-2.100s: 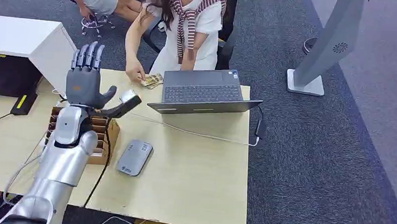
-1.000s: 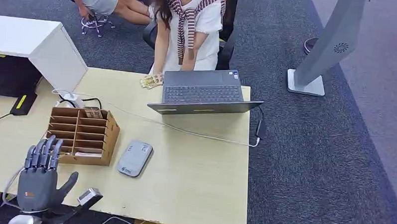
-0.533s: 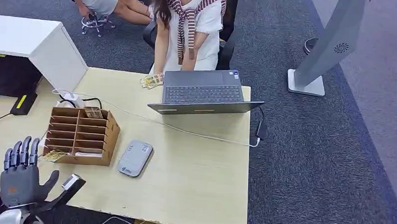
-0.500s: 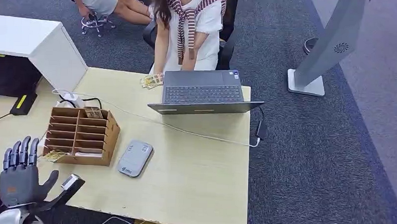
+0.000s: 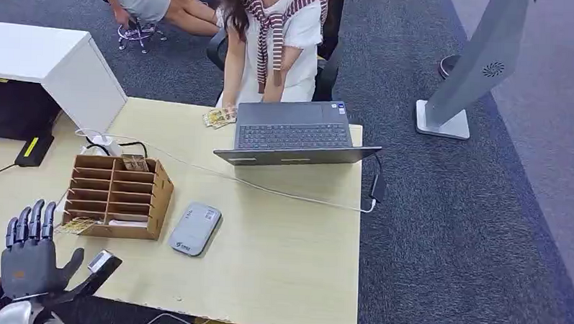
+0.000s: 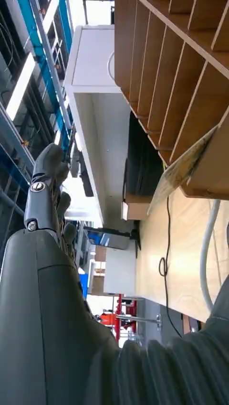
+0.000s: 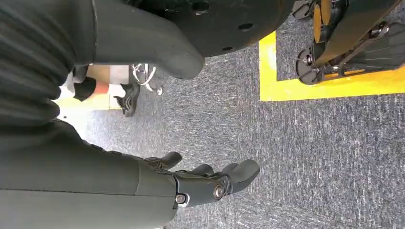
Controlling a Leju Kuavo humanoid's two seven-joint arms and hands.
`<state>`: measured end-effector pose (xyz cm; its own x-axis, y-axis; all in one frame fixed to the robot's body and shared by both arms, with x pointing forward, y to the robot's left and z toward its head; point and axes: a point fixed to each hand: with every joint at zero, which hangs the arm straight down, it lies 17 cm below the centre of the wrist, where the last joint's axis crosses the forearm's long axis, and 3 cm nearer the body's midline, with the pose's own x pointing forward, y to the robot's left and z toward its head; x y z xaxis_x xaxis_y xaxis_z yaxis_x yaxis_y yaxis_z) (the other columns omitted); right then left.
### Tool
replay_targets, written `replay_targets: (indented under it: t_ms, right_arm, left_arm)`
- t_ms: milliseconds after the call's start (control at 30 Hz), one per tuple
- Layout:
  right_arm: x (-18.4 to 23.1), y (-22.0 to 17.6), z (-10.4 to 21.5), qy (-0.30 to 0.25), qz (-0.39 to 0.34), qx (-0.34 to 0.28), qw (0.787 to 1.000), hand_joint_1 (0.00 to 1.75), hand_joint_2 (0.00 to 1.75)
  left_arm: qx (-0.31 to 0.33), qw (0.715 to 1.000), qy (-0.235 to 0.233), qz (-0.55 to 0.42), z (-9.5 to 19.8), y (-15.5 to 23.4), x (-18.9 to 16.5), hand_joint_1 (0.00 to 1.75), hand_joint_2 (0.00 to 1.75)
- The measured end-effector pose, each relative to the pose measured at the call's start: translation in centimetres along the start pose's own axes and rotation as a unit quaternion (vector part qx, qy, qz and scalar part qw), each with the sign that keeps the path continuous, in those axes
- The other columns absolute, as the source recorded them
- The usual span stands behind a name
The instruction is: Pass the card to the sensor for recognition and then transmit it.
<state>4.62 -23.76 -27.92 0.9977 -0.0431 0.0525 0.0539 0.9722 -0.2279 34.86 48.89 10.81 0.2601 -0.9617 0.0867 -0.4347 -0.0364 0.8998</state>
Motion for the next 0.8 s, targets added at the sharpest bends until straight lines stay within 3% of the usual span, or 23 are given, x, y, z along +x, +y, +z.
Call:
replay_targets:
  t_ms: [800]
  right_arm:
    - [0.0, 0.2, 0.0, 0.0, 0.006, 0.006, 1.0, 0.0, 1.75]
  left_arm:
    - [-0.035, 0.998, 0.039, -0.022, -0.6, -2.3, -3.6, 0.0, 1.75]
